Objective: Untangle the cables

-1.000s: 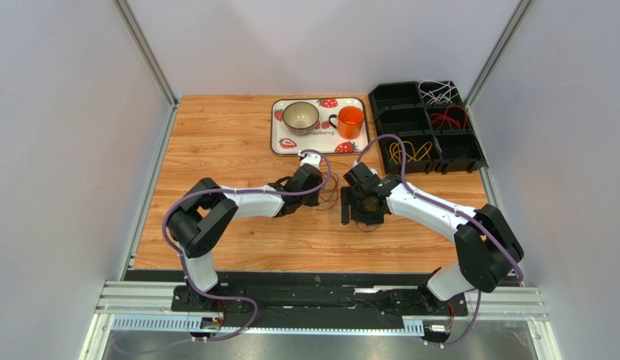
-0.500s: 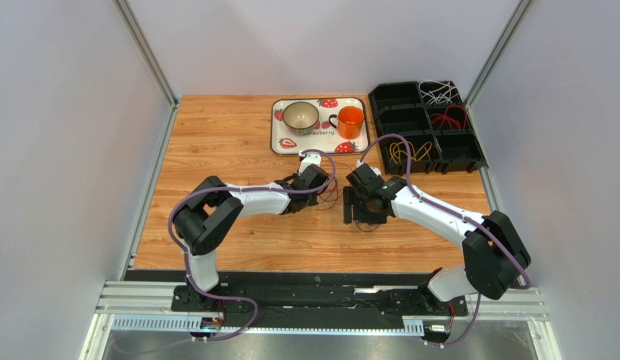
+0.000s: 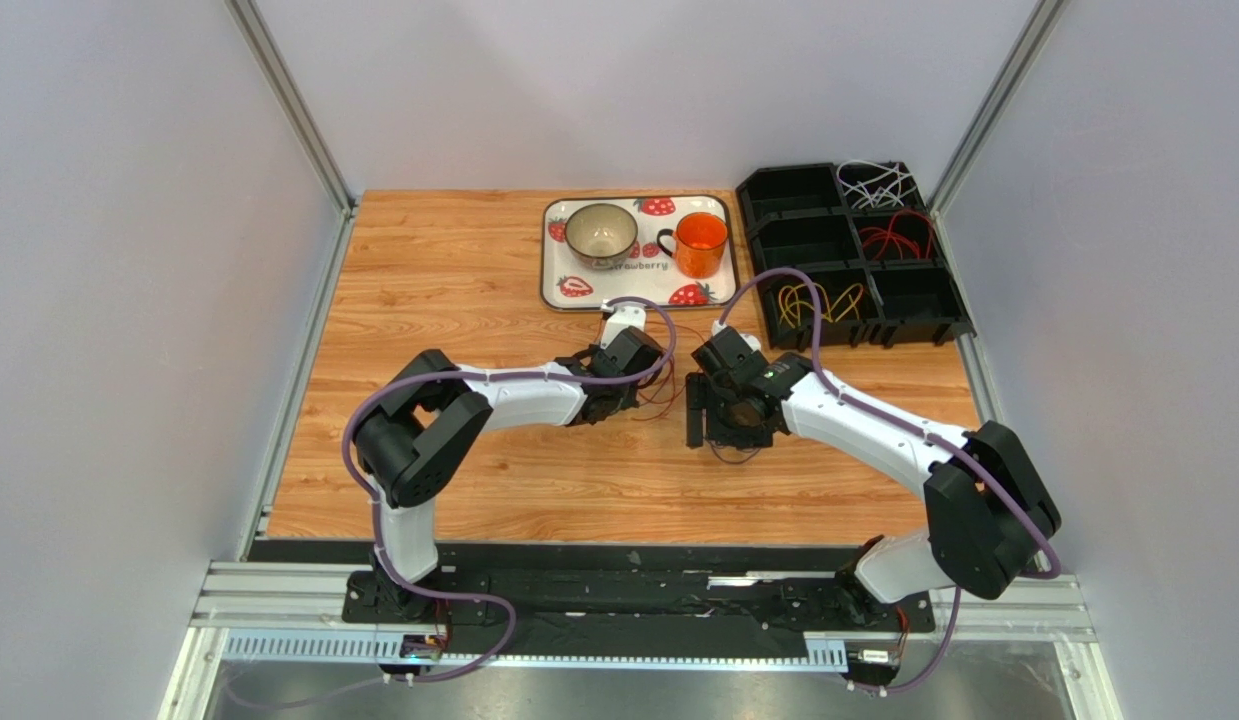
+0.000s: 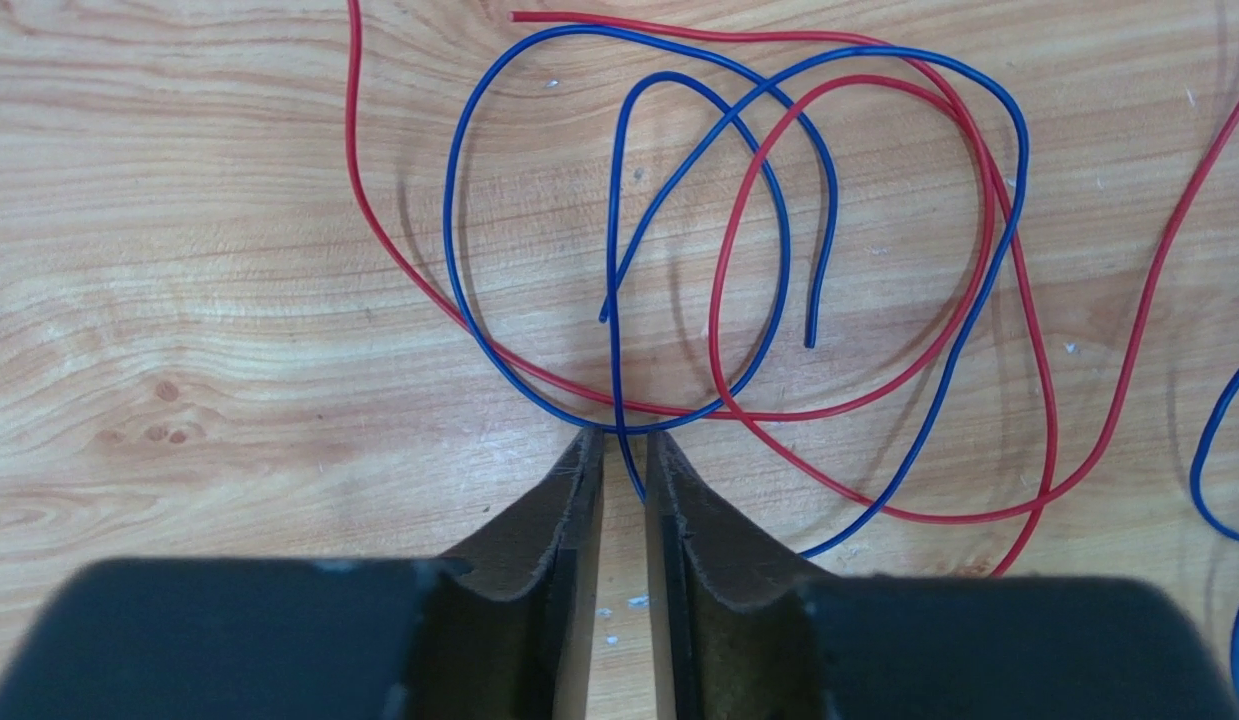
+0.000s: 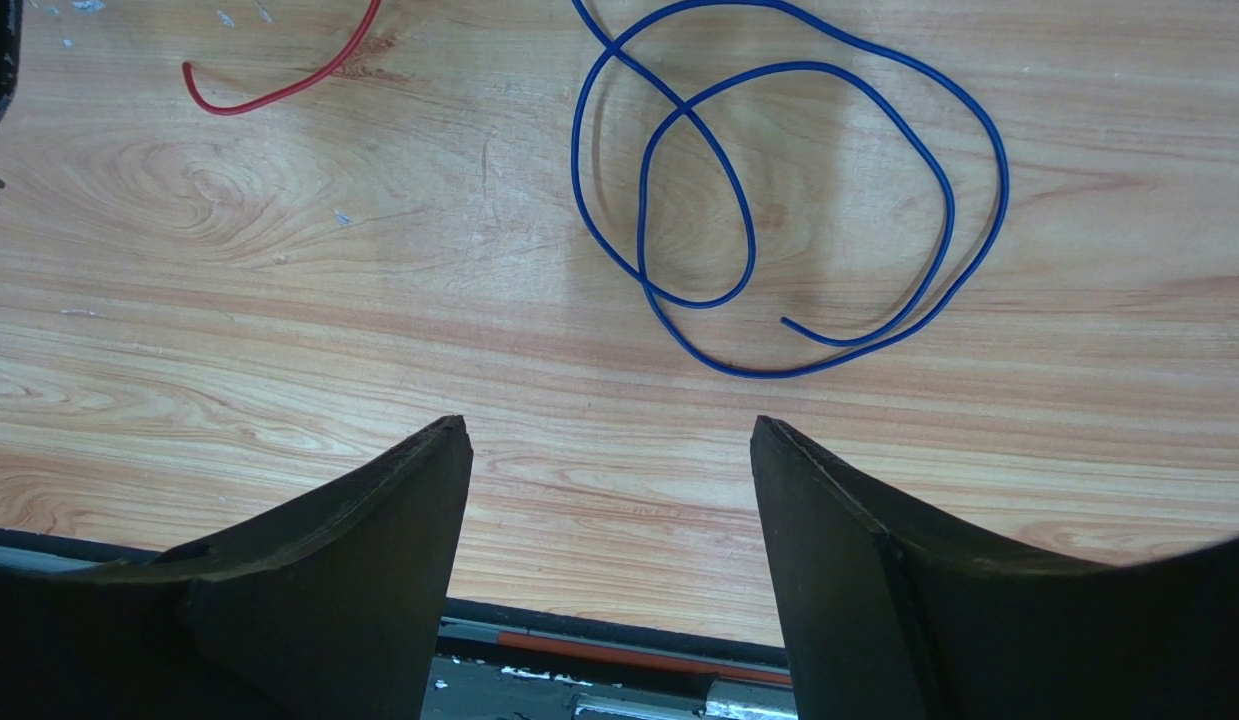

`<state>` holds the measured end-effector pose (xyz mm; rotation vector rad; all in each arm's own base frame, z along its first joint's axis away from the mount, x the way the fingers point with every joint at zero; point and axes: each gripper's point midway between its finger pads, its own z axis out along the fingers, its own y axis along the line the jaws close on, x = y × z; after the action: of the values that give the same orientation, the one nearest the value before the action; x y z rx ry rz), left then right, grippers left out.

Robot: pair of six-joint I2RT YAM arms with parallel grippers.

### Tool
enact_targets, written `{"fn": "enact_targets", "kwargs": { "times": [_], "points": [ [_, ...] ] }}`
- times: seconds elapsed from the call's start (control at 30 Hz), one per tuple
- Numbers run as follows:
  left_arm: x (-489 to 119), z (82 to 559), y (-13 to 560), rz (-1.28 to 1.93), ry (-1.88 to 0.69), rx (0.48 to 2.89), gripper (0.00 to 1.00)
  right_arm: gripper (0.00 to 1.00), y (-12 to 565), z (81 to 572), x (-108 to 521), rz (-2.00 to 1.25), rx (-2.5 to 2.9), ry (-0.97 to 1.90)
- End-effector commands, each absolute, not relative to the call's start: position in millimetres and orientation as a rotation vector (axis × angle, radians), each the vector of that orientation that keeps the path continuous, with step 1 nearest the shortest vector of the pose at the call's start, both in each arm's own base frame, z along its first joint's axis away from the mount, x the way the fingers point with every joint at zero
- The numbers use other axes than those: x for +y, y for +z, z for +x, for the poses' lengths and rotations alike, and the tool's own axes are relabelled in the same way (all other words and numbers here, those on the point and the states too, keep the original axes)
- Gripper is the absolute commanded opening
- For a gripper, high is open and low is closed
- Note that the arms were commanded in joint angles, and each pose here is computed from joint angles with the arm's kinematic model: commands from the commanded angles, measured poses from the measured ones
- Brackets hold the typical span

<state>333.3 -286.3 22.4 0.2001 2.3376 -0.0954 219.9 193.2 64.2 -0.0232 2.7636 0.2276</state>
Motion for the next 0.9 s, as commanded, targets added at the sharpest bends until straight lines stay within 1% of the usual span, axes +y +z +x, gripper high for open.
{"fn": "enact_targets", "kwargs": {
  "times": [0.0,0.1,0.27,0.3,0.37,0.4,0.47,0.5,0.63,0.7,0.73,0.8,0.87],
  "points": [
    [-288,334,23,0.191,-0.08,2.344,0.18,0.73,69,224,196,-0.016,2.734,0.237],
    [-287,334,23,0.187,-0.079,2.343,0.0,0.73,69,224,196,-0.014,2.733,0.241],
    [-288,330,36,0.206,-0.158,2.351,0.0,0.73,72,225,199,-0.031,2.722,0.27],
    [-287,331,56,0.193,-0.201,2.317,0.0,0.73,72,225,199,-0.037,2.722,0.268],
    [-279,327,74,0.201,-0.242,2.29,0.0,0.73,76,226,200,-0.038,2.711,0.278],
    [-276,325,104,0.186,-0.289,2.242,0.0,0.73,79,226,201,-0.041,2.705,0.293],
    [-272,327,139,0.192,-0.339,2.187,0.0,0.73,83,225,203,-0.039,2.697,0.313],
    [-267,323,166,0.195,-0.36,2.15,0.0,0.73,87,225,204,-0.041,2.686,0.331],
    [-278,317,266,0.288,-0.493,1.979,0.0,0.73,96,223,202,-0.038,2.663,0.358],
    [-281,304,296,0.336,-0.566,1.952,0.0,0.73,98,221,199,-0.039,2.66,0.352],
    [-285,298,321,0.346,-0.601,1.906,0.0,0.73,104,220,198,-0.038,2.643,0.36],
    [-282,284,342,0.364,-0.633,1.871,0.0,0.73,109,217,191,-0.037,2.635,0.344],
    [-283,268,347,0.388,-0.686,1.872,0.0,0.74,118,214,184,-0.036,2.61,0.333]
  ]
}}
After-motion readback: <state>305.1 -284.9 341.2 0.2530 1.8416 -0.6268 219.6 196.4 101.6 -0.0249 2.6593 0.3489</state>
